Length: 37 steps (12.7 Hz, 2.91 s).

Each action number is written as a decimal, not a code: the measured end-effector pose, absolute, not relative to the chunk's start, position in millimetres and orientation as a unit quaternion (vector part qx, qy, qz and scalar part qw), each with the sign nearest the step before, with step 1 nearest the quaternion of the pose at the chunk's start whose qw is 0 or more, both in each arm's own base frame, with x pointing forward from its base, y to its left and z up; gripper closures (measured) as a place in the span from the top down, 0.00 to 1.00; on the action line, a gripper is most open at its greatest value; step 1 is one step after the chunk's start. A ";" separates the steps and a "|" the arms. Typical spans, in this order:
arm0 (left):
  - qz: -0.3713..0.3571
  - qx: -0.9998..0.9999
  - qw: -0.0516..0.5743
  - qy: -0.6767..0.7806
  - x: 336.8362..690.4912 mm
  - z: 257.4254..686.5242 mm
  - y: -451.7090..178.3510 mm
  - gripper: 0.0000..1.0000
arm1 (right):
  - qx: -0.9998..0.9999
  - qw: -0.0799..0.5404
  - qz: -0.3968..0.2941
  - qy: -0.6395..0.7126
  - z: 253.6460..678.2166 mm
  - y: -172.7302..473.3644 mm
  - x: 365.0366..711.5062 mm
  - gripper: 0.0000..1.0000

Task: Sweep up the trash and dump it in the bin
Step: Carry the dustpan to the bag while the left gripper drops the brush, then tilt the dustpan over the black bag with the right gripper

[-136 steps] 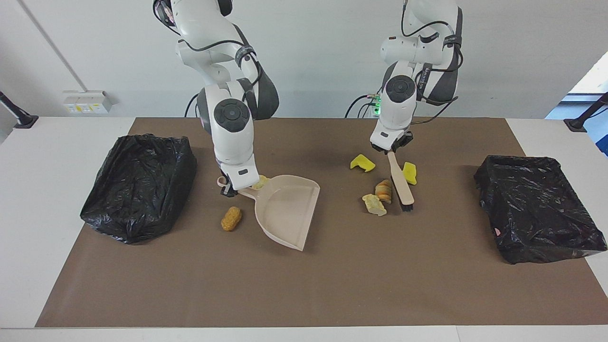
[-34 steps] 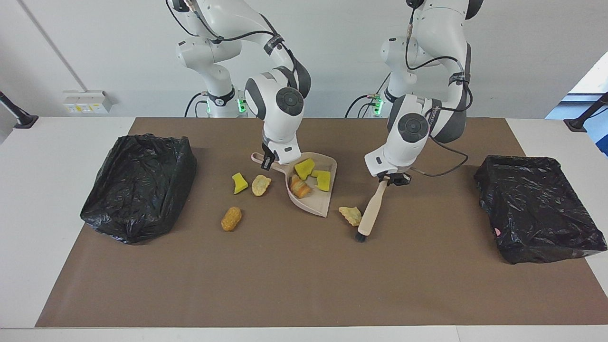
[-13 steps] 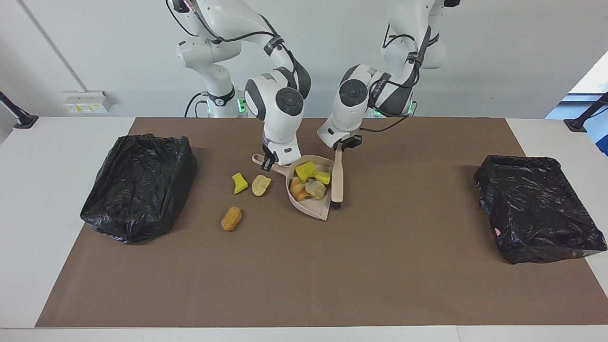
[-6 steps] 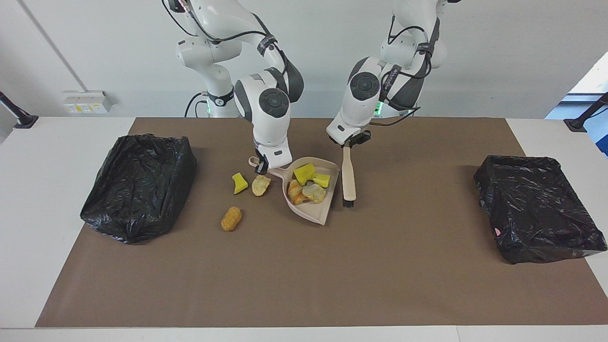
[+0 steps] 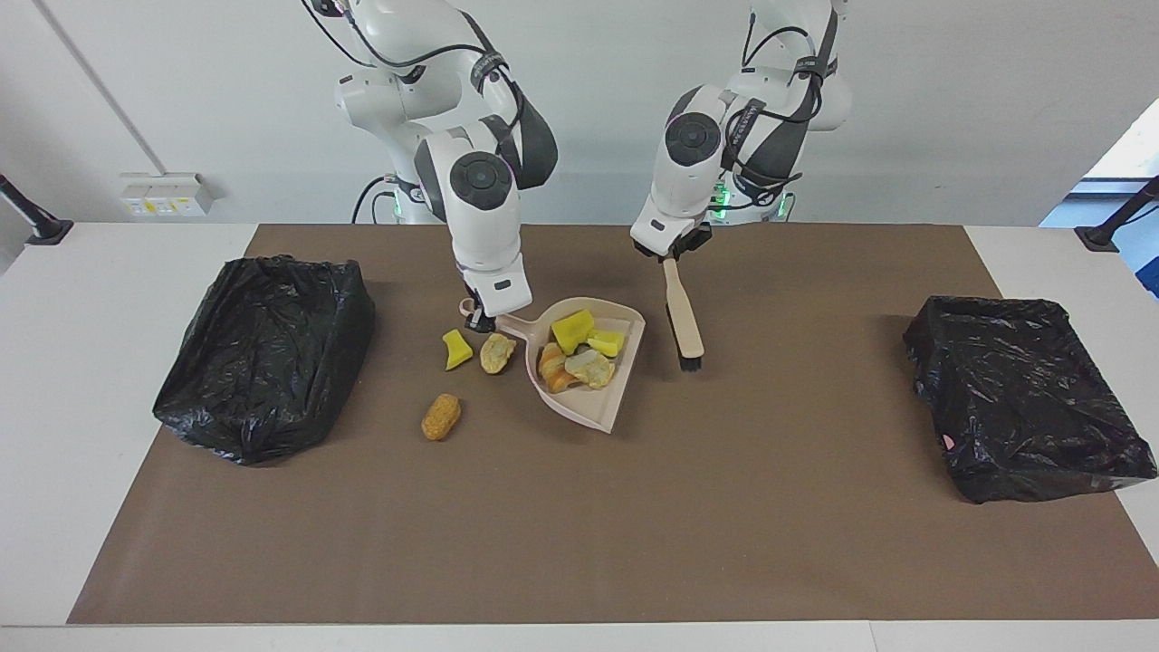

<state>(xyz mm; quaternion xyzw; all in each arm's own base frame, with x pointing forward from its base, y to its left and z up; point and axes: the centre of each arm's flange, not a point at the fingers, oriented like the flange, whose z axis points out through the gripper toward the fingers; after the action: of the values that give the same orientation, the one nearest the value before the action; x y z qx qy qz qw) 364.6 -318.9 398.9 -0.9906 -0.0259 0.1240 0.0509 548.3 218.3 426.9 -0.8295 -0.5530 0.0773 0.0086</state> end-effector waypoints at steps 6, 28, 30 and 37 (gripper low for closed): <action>0.102 -0.995 0.020 -0.010 251.1 381.8 -346.7 0.26 | -0.849 0.025 0.027 -0.528 482.0 145.7 566.7 0.32; 0.068 -0.995 0.003 0.073 323.6 381.7 -382.9 1.00 | -0.841 -0.060 0.106 -0.527 526.5 -285.6 501.8 0.32; 0.045 -0.996 0.018 0.077 381.7 400.8 -365.8 1.00 | -0.817 -0.094 0.155 -0.548 517.0 -284.8 506.4 0.32; 0.033 -0.995 0.016 0.097 515.9 519.3 -210.0 1.00 | -0.734 -0.181 0.241 -0.608 509.3 -251.3 529.5 0.32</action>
<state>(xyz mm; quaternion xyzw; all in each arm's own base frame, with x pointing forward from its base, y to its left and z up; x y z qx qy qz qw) 515.9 -210.0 519.3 -0.9946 0.0969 0.0326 0.0163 529.5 -251.3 509.3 -0.7344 -0.6083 0.2407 -0.1807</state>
